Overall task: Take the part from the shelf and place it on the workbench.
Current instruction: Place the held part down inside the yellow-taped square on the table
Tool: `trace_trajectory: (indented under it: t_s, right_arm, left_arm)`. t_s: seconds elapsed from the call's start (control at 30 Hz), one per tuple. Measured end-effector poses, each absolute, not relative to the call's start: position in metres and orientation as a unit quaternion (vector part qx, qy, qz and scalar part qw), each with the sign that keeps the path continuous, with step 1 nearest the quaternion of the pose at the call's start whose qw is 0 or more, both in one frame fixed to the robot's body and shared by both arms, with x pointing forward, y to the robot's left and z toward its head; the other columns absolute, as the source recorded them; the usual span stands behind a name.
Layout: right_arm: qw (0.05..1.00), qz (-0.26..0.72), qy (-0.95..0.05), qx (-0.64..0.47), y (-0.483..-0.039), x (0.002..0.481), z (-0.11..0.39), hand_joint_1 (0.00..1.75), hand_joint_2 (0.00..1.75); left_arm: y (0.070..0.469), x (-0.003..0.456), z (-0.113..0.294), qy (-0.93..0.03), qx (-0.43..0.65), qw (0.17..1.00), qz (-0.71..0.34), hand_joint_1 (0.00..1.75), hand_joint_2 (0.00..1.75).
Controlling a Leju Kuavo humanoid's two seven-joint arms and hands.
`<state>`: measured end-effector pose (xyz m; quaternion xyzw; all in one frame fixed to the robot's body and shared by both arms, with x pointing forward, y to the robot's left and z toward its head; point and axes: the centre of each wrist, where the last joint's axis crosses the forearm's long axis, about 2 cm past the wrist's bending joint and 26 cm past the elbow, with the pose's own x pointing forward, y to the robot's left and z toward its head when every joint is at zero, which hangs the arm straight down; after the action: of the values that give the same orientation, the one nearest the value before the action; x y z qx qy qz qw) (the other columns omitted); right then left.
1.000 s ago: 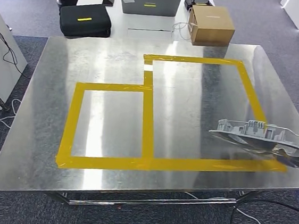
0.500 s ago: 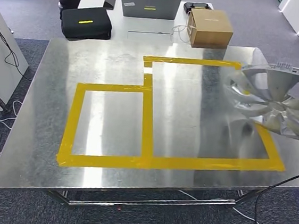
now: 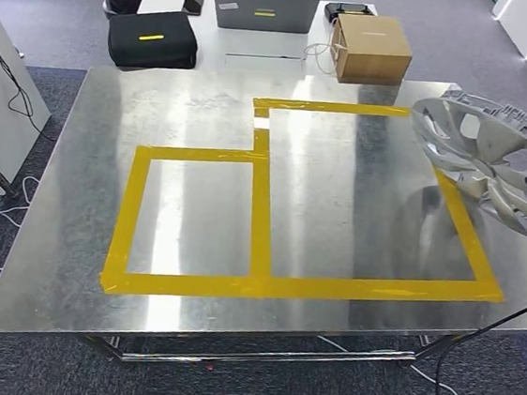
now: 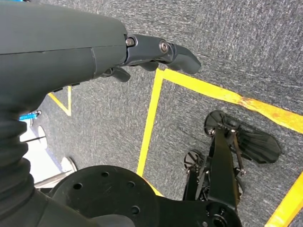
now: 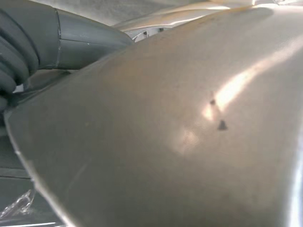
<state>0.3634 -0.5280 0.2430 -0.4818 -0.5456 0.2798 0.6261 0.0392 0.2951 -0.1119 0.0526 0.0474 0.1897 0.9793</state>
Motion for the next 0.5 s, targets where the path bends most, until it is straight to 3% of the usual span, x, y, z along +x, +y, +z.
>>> trace_trajectory:
  t_s: [0.37,0.5]
  right_arm:
    - [0.634,0.287,-0.539,-0.475,-0.527,0.364,0.237,1.75,1.75]
    - [0.603,0.34,-0.558,-0.458,-0.5,0.375,0.212,1.75,1.75]
  left_arm:
    - [0.295,0.039,-0.112,0.049,0.057,0.979,0.19,0.0,1.75]
    - [0.295,0.039,-0.112,0.049,0.055,0.981,0.181,0.0,1.75]
